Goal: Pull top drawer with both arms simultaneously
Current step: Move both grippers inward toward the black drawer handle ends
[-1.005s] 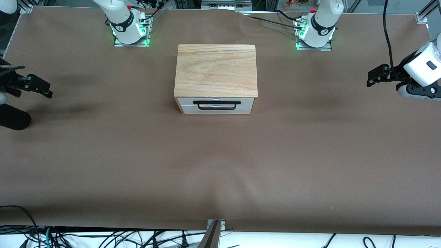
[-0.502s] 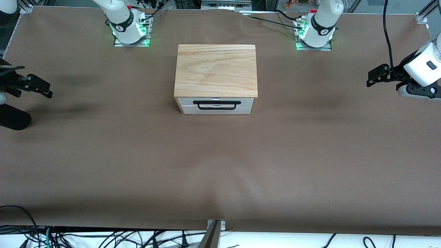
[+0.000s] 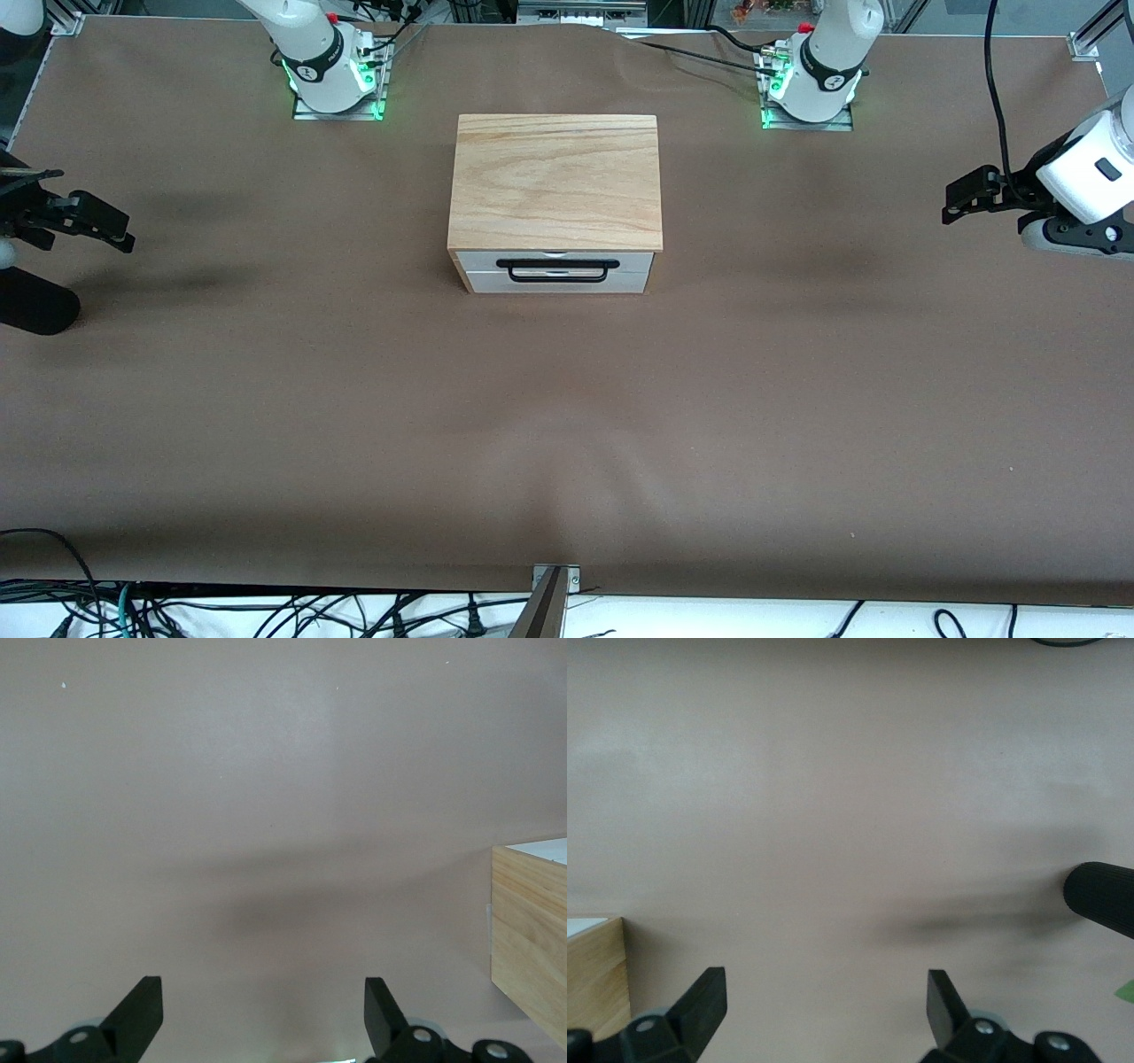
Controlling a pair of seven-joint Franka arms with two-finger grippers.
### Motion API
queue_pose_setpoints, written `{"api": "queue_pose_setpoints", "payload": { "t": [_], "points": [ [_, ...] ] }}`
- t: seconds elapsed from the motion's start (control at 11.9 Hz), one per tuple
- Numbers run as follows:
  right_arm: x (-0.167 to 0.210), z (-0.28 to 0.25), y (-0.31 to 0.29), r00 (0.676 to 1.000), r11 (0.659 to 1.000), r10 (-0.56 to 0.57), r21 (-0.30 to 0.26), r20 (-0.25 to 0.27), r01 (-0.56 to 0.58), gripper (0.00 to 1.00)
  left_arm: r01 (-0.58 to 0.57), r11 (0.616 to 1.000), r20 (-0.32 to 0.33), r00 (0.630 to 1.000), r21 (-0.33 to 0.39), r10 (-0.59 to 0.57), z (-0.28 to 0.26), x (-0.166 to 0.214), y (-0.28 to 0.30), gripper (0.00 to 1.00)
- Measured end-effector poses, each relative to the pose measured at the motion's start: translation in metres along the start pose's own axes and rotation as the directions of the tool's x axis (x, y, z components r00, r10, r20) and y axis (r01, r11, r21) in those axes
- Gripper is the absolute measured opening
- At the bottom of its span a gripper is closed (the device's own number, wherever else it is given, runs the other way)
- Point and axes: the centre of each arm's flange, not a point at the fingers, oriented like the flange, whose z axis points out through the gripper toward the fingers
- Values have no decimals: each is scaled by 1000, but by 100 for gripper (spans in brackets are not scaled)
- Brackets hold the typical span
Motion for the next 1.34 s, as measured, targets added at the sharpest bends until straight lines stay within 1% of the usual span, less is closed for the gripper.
{"api": "queue_pose_setpoints", "payload": {
  "t": [0.25, 0.42, 0.5, 0.67, 0.75, 0.92, 1.09, 1.17, 1.26, 1.34],
  "points": [
    [3, 7, -1, 1000, 1000, -1, 0, 14, 1, 100, 21, 1000, 30, 999, 4, -21, 23, 18, 2, 100],
    [10, 27, -2, 999, 1000, -4, -1, 48, 4, 100, 49, 999, 51, 998, 4, -49, 48, 38, 7, 100],
    [14, 36, -4, 998, 1000, -7, -1, 63, 7, 100, 60, 998, 71, 996, -12, -59, 64, 48, 12, 100],
    [19, 50, -17, 996, 1000, -27, 7, 86, 27, 100, 79, 994, 108, 992, -71, -71, 96, 68, 21, 100],
    [22, 61, -29, 994, 999, -40, 38, 103, 36, 100, 90, 991, 120, 990, -100, -77, 113, 78, 25, 100],
    [29, 85, -51, 989, 987, -44, 162, 141, 21, 100, 102, 986, 125, 988, -128, -86, 142, 98, 33, 100],
    [35, 108, -64, 983, 962, -39, 273, 179, -12, 100, 113, 982, 125, 988, -153, -94, 169, 114, 43, 100],
    [38, 117, -71, 980, 939, -47, 342, 192, -22, 100, 118, 977, 137, 986, -180, -94, 182, 119, 50, 100],
    [41, 128, -78, 978, 907, -67, 421, 199, -24, 100, 126, 967, 156, 983, -223, -92, 194, 123, 61, 100],
    [44, 139, -83, 975, 864, -82, 503, 205, -33, 100, 146, 944, 178, 979, -295, -96, 206, 127, 75, 100]
  ]
}}
